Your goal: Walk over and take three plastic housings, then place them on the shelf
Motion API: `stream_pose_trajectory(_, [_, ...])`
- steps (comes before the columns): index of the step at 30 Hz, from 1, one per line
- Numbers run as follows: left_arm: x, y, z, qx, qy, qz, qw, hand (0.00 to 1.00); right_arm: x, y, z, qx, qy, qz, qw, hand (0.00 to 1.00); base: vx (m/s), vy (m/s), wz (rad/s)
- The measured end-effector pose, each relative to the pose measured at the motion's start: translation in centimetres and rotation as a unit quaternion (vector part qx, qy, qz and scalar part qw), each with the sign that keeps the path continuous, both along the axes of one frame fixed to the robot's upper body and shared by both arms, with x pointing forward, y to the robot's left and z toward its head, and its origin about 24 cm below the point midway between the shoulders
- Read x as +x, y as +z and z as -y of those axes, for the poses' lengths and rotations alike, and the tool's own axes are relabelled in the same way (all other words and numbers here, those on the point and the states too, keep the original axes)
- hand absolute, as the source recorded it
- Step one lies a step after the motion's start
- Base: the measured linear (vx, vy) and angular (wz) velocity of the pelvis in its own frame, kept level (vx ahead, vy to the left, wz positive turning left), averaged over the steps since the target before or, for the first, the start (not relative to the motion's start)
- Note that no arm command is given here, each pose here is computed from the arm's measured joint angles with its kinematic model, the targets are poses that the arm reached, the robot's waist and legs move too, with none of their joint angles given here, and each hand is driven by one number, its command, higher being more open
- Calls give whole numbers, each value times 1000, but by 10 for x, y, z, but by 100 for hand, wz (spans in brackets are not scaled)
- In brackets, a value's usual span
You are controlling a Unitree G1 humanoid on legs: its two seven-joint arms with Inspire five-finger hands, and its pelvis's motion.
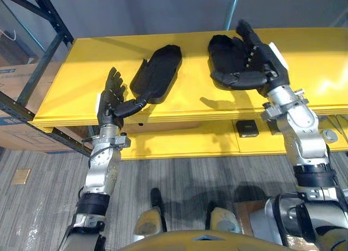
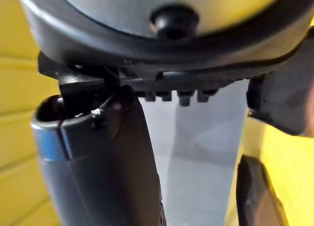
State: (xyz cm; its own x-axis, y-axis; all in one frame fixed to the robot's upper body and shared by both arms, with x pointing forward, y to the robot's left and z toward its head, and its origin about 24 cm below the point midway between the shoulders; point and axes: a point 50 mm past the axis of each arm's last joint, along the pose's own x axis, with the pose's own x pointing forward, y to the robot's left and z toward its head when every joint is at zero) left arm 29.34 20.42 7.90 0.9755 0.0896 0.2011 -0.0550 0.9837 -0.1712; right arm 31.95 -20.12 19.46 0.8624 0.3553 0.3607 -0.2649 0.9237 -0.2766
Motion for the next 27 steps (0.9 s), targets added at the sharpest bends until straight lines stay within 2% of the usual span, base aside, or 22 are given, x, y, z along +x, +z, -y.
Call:
stream_pose_trajectory(3, [13,7,5,3,-14,5,1000,100,15,16,-11,-11,14,11,1000,100,-7,-21,0])
stream_pose_trajectory(9, [29,14,6,-2,-33,11,999,100,19,45,-24,-11,33,53,998,100,9,-9,-1])
stream_pose_trajectory(13, [36,20,6,-11,-45,20,999,100,20,49,-29,-15,46,54,997,100,-3,-12,-2])
stream_pose_trajectory(22, [39,26,8,-19,-59,31,998,100,49,55,-51,29,67,-22,997,100,-6,-9,-1])
stream_pose_trajectory(27, [43,30,15,-28,-82,31,996,100,64,57,-52,22,53,-75,996,100,28,-16,4])
